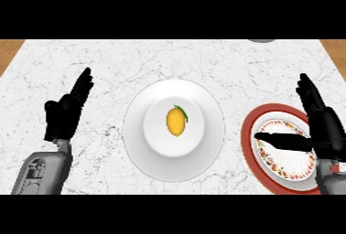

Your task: Pick the lemon from the plate and place it in the plate

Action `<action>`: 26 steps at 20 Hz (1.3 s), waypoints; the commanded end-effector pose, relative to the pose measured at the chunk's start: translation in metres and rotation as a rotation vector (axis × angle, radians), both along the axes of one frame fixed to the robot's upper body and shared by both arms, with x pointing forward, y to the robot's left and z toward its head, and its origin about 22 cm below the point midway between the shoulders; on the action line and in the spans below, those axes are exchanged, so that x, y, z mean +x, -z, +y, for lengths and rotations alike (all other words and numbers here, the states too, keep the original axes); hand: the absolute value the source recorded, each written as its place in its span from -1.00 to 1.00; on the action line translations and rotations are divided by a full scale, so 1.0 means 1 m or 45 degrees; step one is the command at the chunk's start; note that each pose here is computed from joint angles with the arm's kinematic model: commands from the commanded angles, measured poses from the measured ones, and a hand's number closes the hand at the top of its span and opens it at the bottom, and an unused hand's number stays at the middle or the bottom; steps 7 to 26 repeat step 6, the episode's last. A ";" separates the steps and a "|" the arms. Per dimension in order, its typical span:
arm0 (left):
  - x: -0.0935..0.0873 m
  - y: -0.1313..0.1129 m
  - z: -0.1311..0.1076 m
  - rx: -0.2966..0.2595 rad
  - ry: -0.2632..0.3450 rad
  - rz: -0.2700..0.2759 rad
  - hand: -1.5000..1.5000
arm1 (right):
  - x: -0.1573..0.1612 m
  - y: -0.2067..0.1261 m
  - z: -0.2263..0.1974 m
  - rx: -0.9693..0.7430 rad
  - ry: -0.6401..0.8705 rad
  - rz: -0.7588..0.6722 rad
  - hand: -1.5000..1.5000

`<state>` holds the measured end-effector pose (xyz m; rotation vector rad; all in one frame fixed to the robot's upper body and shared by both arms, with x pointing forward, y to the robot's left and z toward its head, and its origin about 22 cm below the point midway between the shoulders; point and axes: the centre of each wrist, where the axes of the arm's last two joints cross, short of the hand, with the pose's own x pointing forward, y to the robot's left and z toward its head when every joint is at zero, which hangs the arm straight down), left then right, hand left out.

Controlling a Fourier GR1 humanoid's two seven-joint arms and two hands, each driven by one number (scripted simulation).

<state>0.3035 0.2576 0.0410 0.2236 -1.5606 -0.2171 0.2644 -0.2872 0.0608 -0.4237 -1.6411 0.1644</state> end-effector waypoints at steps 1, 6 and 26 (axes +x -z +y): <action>0.002 0.010 -0.008 -0.006 -0.002 -0.002 0.00 | -0.006 -0.009 -0.043 0.046 0.000 -0.030 -1.00; -0.002 0.010 0.002 -0.011 0.007 0.024 0.00 | -0.005 0.025 -0.047 0.022 0.000 0.020 -1.00; -0.002 0.010 0.002 -0.011 0.007 0.024 0.00 | -0.005 0.025 -0.047 0.022 0.000 0.020 -1.00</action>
